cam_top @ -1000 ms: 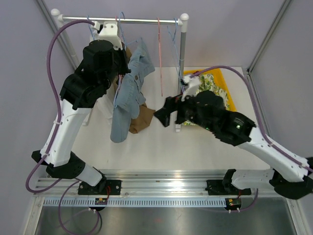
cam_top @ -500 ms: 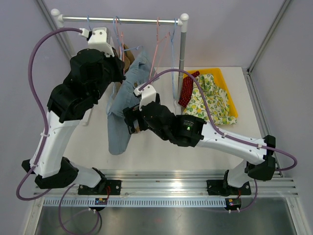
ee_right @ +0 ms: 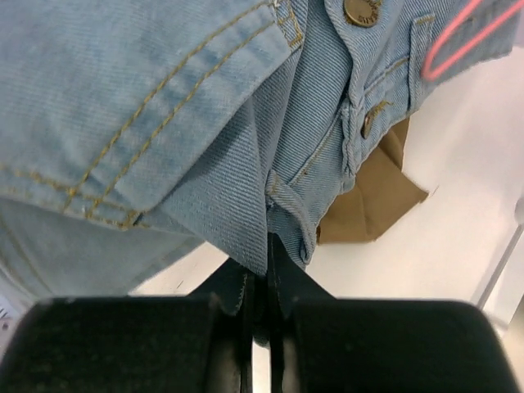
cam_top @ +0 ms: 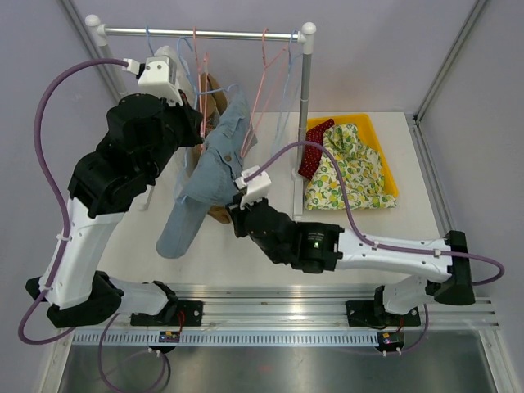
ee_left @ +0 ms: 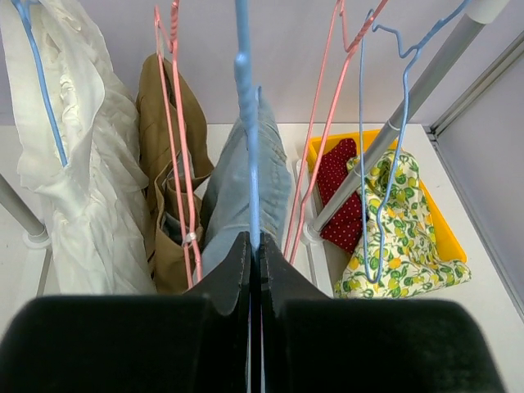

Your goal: Remove the skirt from the hanger

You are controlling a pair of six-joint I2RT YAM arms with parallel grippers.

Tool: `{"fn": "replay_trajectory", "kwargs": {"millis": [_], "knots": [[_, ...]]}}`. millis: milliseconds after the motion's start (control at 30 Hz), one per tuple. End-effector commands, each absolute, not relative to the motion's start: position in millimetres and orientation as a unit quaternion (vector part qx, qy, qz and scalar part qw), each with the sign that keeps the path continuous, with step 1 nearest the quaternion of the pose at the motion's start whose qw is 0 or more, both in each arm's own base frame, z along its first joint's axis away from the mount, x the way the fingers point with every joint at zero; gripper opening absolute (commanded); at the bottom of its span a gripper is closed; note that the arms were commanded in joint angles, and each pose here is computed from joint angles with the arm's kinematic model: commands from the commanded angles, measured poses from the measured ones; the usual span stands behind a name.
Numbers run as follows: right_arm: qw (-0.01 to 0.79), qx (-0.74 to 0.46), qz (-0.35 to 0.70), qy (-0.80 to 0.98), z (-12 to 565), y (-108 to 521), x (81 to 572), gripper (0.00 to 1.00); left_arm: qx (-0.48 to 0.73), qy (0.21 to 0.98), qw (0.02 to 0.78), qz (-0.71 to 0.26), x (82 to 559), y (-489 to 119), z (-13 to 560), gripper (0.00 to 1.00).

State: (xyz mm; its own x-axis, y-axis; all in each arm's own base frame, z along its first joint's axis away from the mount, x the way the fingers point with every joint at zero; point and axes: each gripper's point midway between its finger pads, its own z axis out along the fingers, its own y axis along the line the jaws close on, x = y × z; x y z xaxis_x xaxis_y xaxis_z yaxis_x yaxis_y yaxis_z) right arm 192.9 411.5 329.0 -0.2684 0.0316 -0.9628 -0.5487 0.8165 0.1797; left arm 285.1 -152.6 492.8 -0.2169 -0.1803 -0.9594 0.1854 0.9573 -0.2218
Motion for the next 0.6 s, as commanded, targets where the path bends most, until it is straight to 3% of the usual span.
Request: {"fn": "replay_trajectory", "kwargs": {"millis": [0, 133, 233, 567], "knots": [[0.580, -0.127, 0.266, 0.760, 321.0, 382.0, 165.2, 0.00, -0.046, 0.689, 0.702, -0.176, 278.0, -133.0, 559.0, 0.00], [0.514, -0.109, 0.228, 0.820, 207.1, 334.9, 138.2, 0.00, -0.039, 0.680, 0.717, -0.147, 280.2, -124.4, 578.9, 0.00], [0.484, -0.085, 0.198, 0.848, 161.3, 292.7, 118.0, 0.00, -0.039, 0.671, 0.728, -0.136, 280.5, -120.1, 594.8, 0.00], [0.479, -0.057, 0.165, 0.860, 147.3, 260.4, 104.6, 0.00, -0.041, 0.667, 0.734, -0.124, 287.3, -120.8, 597.4, 0.00]]}}
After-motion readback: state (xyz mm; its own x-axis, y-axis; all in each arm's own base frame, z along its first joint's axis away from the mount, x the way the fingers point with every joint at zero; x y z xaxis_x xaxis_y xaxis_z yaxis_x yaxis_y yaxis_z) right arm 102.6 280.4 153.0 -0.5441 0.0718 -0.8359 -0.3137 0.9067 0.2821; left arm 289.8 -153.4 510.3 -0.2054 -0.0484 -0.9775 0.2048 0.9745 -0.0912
